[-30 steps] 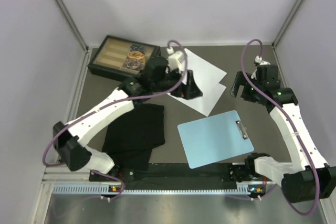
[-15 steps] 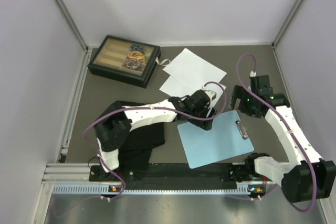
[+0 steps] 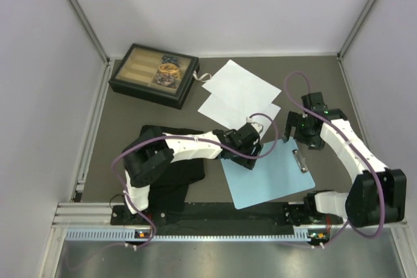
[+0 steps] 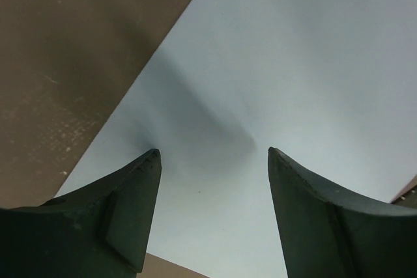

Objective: Put the files into the folder

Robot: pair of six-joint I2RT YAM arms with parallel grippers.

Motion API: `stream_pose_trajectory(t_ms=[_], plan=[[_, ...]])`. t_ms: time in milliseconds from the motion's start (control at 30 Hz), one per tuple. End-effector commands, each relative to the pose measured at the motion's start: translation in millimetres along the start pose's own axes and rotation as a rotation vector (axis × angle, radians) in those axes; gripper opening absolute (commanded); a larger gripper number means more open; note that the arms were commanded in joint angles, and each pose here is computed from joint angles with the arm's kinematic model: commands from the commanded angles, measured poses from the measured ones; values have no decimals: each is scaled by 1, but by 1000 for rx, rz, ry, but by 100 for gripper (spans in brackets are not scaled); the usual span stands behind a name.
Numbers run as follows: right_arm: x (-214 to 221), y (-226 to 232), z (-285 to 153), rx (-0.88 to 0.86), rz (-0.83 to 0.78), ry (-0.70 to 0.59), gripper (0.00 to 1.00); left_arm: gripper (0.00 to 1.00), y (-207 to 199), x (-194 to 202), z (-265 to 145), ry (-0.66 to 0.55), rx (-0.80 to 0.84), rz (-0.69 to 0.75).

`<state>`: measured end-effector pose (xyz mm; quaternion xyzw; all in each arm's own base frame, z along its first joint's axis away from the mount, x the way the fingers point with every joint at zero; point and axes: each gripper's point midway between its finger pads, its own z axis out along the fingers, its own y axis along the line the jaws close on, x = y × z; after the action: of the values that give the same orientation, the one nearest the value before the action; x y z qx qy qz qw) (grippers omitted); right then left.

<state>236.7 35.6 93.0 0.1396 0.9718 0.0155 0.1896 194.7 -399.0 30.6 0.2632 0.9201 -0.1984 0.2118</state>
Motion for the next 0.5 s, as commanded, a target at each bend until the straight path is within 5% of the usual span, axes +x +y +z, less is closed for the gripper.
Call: stream_pose_trajectory(t_ms=[0, 467], plan=[[8, -1, 17, 23, 4, 96, 91, 71, 28, 6, 4, 1, -128, 44], [30, -3, 43, 63, -8, 200, 60, 72, 48, -8, 18, 18, -138, 11]])
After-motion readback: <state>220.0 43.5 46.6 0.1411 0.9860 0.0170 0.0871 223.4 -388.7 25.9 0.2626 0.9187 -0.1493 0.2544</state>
